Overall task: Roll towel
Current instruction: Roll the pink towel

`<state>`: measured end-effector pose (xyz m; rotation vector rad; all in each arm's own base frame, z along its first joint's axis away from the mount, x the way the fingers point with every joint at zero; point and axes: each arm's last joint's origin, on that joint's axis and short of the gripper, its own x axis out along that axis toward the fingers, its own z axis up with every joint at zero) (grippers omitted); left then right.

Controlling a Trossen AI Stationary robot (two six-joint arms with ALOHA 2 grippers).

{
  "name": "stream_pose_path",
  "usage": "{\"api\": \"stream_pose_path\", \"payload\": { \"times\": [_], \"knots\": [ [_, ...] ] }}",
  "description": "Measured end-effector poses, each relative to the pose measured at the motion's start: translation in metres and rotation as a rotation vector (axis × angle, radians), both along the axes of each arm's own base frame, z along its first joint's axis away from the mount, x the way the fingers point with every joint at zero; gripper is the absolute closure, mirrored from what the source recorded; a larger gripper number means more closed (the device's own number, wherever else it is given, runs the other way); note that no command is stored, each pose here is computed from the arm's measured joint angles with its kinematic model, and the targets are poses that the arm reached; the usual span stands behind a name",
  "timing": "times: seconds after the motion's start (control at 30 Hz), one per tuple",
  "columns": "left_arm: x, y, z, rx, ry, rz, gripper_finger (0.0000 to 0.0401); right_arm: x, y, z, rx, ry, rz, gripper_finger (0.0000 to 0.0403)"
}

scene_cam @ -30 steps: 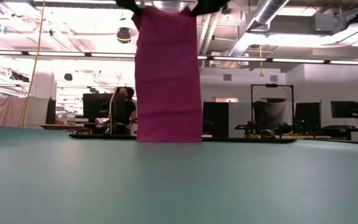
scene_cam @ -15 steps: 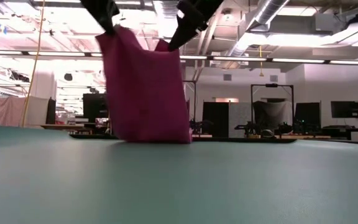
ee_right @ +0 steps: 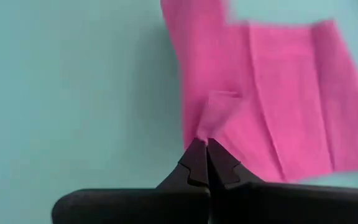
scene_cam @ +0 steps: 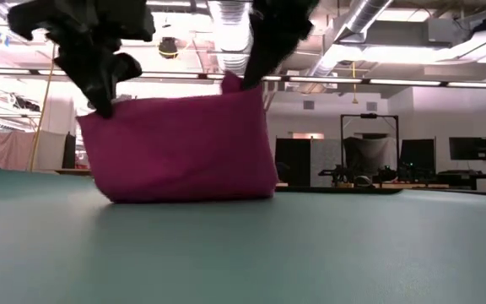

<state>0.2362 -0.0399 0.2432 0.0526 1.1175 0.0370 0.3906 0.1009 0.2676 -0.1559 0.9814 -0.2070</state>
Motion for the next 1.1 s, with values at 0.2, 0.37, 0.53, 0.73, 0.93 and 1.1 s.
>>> {"api": "stream_pose_path", "payload": {
  "times": [0.2,0.37,0.53,0.73,0.93,1.1],
  "knots": [
    [0.001,-0.014,-0.013,-0.031,-0.075,-0.028,0.0401,0.008,0.024,-0.025,0.063,0.007,-0.033,0.0402],
    [0.003,-0.022,-0.018,-0.079,-0.123,-0.042,0.0401,0.008,0.031,-0.033,0.105,0.011,-0.077,0.0402],
    [0.000,-0.037,-0.030,-0.247,-0.139,-0.103,0.0401,-0.001,0.043,-0.031,0.129,0.024,-0.114,0.0402],
    [-0.008,-0.037,-0.001,-0.189,-0.140,-0.174,0.0401,-0.013,0.039,-0.002,-0.116,-0.076,-0.082,0.0402],
    [-0.015,0.000,0.065,0.405,-0.273,0.009,0.0401,-0.014,-0.038,0.047,-0.399,-0.147,-0.193,0.0402],
    [-0.020,0.048,0.111,0.731,-0.340,0.096,0.0401,-0.016,-0.112,0.084,-0.494,-0.199,-0.222,0.0402]
  ]
}}
